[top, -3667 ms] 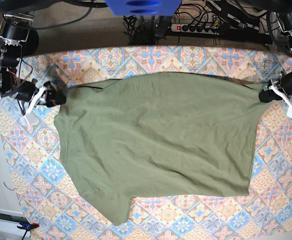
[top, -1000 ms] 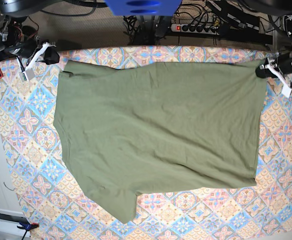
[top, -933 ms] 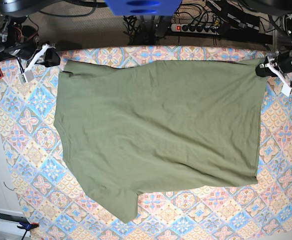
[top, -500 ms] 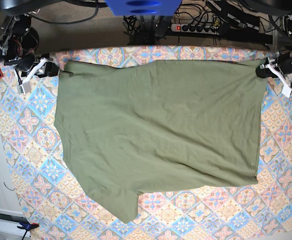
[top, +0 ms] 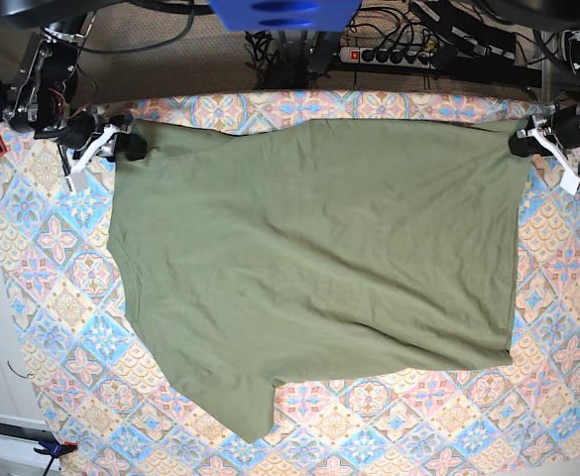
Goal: Layout the t-shirt on the table in an organized manner, then fold the t-shirt properly
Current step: 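Hold the shirt corners with both grippers and pull them apart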
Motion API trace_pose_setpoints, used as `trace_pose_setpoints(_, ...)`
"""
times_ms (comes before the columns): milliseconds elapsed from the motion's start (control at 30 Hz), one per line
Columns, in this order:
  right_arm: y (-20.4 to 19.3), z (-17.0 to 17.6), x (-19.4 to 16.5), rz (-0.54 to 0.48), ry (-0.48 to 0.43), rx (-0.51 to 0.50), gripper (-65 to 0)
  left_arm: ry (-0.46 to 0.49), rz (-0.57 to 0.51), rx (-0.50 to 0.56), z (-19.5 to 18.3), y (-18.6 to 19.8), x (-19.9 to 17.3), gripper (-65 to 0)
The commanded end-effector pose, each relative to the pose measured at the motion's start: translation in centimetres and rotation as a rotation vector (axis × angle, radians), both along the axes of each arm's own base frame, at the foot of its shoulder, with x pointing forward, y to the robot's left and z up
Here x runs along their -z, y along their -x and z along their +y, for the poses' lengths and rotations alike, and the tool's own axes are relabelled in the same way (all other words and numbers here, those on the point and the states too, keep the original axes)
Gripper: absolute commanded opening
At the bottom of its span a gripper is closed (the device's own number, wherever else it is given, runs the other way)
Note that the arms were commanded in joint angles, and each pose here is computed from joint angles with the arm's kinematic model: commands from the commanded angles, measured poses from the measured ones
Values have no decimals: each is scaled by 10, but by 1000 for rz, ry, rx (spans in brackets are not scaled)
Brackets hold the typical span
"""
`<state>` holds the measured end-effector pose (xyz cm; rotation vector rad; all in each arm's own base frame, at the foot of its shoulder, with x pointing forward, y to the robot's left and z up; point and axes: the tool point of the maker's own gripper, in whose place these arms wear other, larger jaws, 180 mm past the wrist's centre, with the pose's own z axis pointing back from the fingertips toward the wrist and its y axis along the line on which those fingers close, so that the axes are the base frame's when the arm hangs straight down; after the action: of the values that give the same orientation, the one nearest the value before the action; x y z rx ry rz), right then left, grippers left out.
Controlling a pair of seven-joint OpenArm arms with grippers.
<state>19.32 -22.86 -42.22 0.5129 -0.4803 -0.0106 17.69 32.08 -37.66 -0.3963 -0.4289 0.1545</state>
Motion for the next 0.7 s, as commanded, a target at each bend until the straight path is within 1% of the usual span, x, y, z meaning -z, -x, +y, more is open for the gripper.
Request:
trace_pose_setpoints(0,1,-4,-1,10,18,-15,-379,-18,-33,10,5,-8,-11,-650)
trace_pose_setpoints(100,2,-3,-2,12,22,-22,-386,-18,-33,10,5,-8,-11,-650)
trace_pose_setpoints(133,2,-2,-3,8,18,-24,-403,-18,-31,10,5,-7,-11,-650)
trace_pose_setpoints(167,1,-1,-5,0,8,-23,-431,-18,-31,10,5,-7,-11,-650)
trace_pose_setpoints(200,0,2,-7,-8,-11,-19,-475,-18,-30,10,5,-7,-11,-650)
trace_pose_setpoints(300,-1,9,-13,-31,-75,-7,-632,-18,-30,10,5,-7,-11,-650)
trace_pose_setpoints(333,5,9,-13,-25,-87,0,-650,-18,-28,10,5,-6,-10,-650)
trace_pose_setpoints(433,13,7,-20,-36,-75,0,-635,-18,-25,10,5,-5,-10,-650)
trace_pose_setpoints(567,19,7,-37,-77,-35,-26,-641,-18,-14,13,5,-1,-8,-650)
trace_pose_setpoints(667,24,12,-50,-91,-65,-43,-641,-18,-10,15,5,0,-8,-650)
